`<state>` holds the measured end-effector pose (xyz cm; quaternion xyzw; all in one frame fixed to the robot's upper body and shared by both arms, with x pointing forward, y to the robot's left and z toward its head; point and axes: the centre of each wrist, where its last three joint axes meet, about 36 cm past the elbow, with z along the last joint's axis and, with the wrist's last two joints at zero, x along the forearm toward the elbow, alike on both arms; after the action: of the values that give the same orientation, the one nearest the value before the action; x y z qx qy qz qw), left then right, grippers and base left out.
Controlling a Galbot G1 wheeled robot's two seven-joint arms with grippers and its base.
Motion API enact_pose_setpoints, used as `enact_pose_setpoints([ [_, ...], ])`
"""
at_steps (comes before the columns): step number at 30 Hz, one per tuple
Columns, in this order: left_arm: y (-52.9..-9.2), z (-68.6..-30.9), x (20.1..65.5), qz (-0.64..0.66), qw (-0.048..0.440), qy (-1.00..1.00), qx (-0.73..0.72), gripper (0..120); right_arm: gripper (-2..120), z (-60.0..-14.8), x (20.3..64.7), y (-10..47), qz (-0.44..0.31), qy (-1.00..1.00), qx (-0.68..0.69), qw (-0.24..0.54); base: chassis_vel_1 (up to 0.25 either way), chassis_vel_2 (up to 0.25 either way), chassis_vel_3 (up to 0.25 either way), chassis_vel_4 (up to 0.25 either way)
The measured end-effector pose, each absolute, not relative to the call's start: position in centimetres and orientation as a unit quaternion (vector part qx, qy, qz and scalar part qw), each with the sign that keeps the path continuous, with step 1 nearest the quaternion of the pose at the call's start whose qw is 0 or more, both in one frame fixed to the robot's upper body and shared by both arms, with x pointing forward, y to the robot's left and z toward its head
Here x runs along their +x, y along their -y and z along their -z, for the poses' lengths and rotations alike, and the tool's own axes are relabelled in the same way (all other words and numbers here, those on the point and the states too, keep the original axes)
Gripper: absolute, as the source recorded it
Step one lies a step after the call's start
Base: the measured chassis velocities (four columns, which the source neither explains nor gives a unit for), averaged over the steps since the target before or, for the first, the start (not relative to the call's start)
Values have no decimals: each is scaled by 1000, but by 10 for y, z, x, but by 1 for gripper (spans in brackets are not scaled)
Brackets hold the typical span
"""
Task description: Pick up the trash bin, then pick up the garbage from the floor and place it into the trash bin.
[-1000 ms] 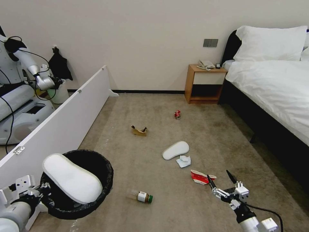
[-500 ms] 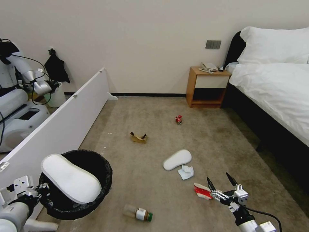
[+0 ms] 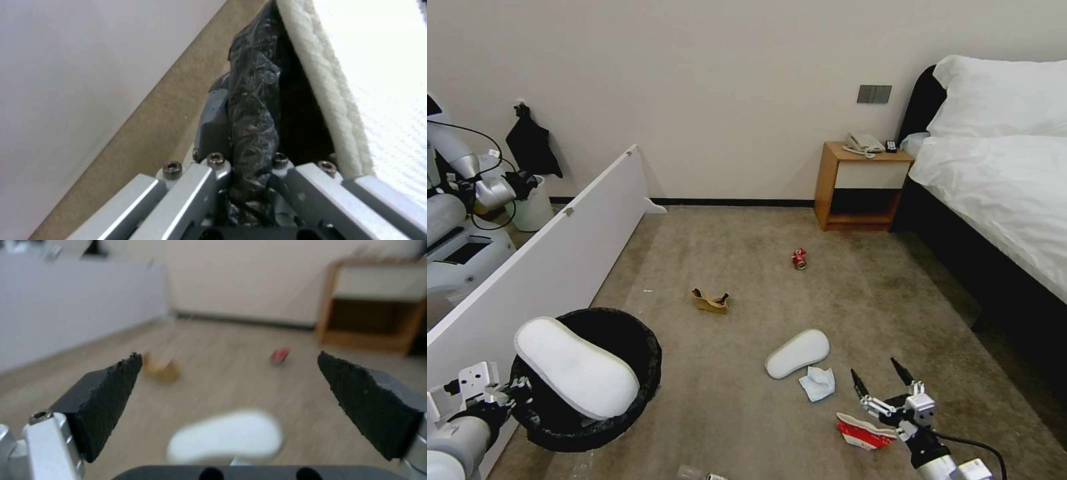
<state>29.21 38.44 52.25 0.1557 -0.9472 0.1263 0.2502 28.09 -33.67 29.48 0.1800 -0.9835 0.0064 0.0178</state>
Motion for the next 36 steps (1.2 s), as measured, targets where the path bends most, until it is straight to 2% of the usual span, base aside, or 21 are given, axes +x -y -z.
enact_pose_setpoints([
  [2, -384, -524, 291, -124, 250, 948, 155, 2, 100, -291, 267, 338, -16, 975, 214, 62, 0, 0, 0, 0],
  [13, -385, -525, 288, -122, 250, 947, 160, 2, 100, -273, 265, 331, -57, 981, 180, 48, 0, 0, 0, 0],
  [36, -385, -523, 294, -126, 249, 947, 158, 2, 100, -263, 267, 330, -53, 981, 180, 42, 22, -27, -27, 19],
])
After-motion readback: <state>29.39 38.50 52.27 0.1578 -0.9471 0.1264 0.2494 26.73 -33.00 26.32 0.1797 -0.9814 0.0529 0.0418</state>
